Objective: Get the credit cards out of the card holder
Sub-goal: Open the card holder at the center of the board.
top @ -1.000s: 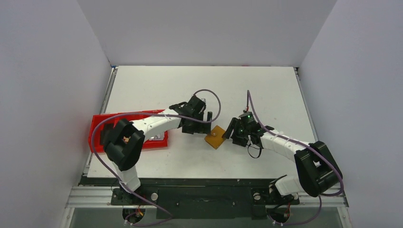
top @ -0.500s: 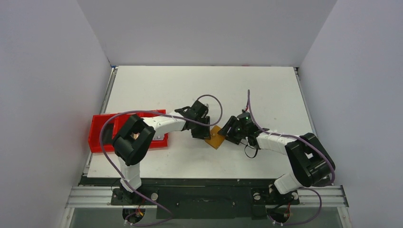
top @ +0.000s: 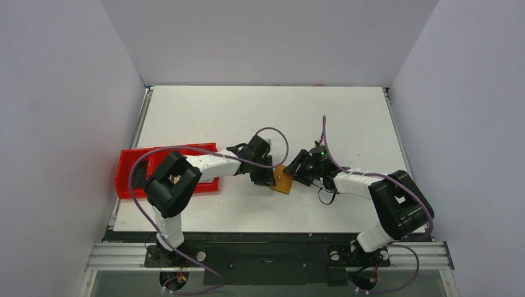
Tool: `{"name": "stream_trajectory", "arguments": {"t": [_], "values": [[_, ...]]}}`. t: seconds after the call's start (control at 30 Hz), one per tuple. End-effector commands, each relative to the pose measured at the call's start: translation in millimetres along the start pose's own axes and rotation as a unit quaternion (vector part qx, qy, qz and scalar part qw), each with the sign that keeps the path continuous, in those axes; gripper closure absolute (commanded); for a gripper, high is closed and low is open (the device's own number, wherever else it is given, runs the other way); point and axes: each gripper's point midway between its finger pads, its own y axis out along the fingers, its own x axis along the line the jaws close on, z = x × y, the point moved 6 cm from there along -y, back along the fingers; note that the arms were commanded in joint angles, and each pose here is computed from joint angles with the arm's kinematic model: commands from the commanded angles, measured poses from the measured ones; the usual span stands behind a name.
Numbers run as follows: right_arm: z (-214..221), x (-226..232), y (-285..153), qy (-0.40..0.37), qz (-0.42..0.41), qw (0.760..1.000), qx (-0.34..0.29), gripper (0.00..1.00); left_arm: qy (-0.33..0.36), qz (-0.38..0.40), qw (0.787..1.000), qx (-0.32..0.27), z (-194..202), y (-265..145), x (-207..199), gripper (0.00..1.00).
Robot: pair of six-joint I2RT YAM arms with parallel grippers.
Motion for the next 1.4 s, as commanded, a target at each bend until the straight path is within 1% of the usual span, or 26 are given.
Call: {"name": "stream_trajectory", "arguments": {"t": [0.0,0.03,0.07,0.1,0.13,0.23,0.27,0.3,0.33,0.37,0.4,0.43,0.47,0.53,0.6,0.63,0.73,0.77,0.9,1.0,1.07,1.17,1.37], "values": [[13,1,0,-0.023,-0.001,0.999,0.03,0.5,-0.004,0.051,0.999,-0.007,4,-7,-22,0.89],[14,1,-1,-0.025,-0.002,0.999,0.03,0.51,-0.007,0.051,0.999,-0.006,6,-6,-21,0.9],[16,2,-1,-0.029,-0.002,0.999,0.033,0.53,-0.011,0.053,0.999,-0.004,8,-6,-21,0.94],[18,3,-3,-0.034,-0.005,0.999,0.033,0.55,-0.016,0.055,0.998,-0.005,8,-6,-21,0.95],[19,2,-4,-0.04,-0.002,0.999,0.033,0.58,-0.019,0.054,0.998,-0.002,10,-6,-20,0.97],[22,3,-5,-0.055,0.0,0.998,0.035,0.67,-0.023,0.052,0.998,-0.003,11,-6,-18,0.98],[22,3,-6,-0.059,0.0,0.998,0.036,0.72,-0.023,0.049,0.999,-0.005,11,-6,-18,0.98],[23,4,-6,-0.062,0.0,0.997,0.037,0.75,-0.023,0.048,0.999,-0.005,11,-7,-17,0.98],[24,4,-7,-0.066,0.0,0.997,0.038,0.8,-0.022,0.047,0.999,-0.005,11,-8,-17,0.98],[24,5,-7,-0.069,0.0,0.997,0.038,0.83,-0.02,0.044,0.999,-0.005,11,-8,-17,0.98],[25,5,-8,-0.072,0.002,0.997,0.038,0.95,-0.018,0.043,0.999,-0.009,9,-10,-17,0.98],[25,6,-9,-0.074,0.002,0.997,0.036,0.99,-0.015,0.04,0.999,-0.011,9,-11,-17,0.98],[25,7,-11,-0.077,0.001,0.996,0.035,1.0,-0.011,0.039,0.999,-0.017,8,-14,-17,0.98],[25,12,-16,-0.082,-0.007,0.996,0.029,1.0,-0.002,0.025,0.999,-0.027,5,-20,-15,0.94],[24,17,-20,-0.085,-0.011,0.996,0.02,1.0,0.011,-0.002,0.999,-0.032,5,-27,-9,0.89],[23,19,-22,-0.087,-0.01,0.996,0.015,1.0,0.015,-0.015,0.999,-0.044,1,-30,-8,0.86],[23,27,-27,-0.096,-0.017,0.995,0.007,1.0,0.028,-0.049,0.997,-0.06,-2,-44,-1,0.8],[22,29,-28,-0.098,-0.018,0.995,0.004,1.0,0.031,-0.053,0.996,-0.066,-4,-47,-2,0.77],[23,37,-30,-0.106,-0.022,0.994,0.0,1.0,0.042,-0.065,0.992,-0.096,-13,-65,-5,0.72],[23,41,-31,-0.104,-0.024,0.994,-0.004,1.0,0.049,-0.051,0.992,-0.101,-16,-71,-12,0.71],[23,44,-31,-0.097,-0.028,0.995,-0.007,1.0,0.049,-0.04,0.994,-0.093,-15,-69,-15,0.71],[22,47,-31,-0.088,-0.031,0.996,-0.013,1.0,0.047,-0.021,0.996,-0.075,-8,-65,-20,0.71],[24,53,-29,-0.082,-0.034,0.996,-0.015,1.0,0.043,-0.003,0.997,-0.06,-1,-53,-25,0.71]]}}
